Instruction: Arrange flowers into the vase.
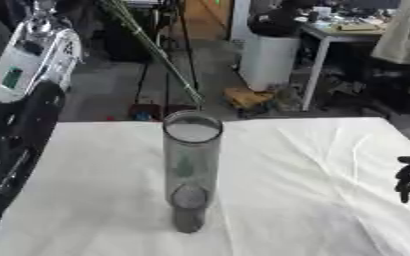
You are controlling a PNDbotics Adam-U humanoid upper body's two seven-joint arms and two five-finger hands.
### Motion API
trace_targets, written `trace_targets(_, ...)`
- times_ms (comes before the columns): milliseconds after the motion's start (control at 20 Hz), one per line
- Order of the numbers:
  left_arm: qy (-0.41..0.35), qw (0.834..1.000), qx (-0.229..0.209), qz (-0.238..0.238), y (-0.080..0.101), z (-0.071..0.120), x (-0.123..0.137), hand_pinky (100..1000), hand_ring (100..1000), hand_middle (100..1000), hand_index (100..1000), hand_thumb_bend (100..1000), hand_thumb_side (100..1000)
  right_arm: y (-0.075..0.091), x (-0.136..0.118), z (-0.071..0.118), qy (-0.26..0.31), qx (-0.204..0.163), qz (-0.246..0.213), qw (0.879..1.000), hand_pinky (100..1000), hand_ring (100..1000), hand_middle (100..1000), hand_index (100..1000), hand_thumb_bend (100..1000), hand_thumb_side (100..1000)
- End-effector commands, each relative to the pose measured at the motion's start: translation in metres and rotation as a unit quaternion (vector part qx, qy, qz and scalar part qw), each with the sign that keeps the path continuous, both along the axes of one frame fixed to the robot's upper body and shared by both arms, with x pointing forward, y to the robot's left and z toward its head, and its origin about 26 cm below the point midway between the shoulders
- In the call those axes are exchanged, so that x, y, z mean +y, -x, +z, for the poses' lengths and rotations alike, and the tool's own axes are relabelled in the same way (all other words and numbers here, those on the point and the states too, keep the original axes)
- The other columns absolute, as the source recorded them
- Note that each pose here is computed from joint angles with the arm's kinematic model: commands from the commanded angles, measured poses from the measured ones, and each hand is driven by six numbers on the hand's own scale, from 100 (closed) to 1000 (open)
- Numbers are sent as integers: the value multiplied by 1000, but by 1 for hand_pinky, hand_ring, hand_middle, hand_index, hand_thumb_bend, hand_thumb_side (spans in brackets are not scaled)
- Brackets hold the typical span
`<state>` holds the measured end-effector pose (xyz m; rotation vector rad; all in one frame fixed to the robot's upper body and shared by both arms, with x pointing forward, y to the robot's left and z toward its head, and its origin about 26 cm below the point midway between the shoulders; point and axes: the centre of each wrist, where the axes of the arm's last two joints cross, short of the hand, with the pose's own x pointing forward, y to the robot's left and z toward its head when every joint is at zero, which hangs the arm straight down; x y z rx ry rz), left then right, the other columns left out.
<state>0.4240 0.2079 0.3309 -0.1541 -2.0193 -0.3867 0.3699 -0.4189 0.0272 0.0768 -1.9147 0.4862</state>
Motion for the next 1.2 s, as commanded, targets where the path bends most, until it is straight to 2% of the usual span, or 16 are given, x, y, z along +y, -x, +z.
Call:
trace_targets(50,-18,1000,-15,4,4,12,5,100,100,100,167,1000,455,-2,-12,19,37,-36,16,999,314,474,527,799,100,724)
trace_targets(550,-48,999,-3,3,2,7,5,100,100,100,167,1000,453,-2,-12,19,38,-35,16,999,314,474,525,799,100,728)
trace_targets(800,-82,996,20,-2,-3,-6,-1,100,100,100,168,1000,447,-2,-12,19,38,-34,17,999,314,474,525,799,100,728)
trace_targets(1200,-118,992,34,-15,-6,-14,-10,100,100,100,168,1000,442,-1,-12,18,38,-33,18,999,314,474,524,799,100,732)
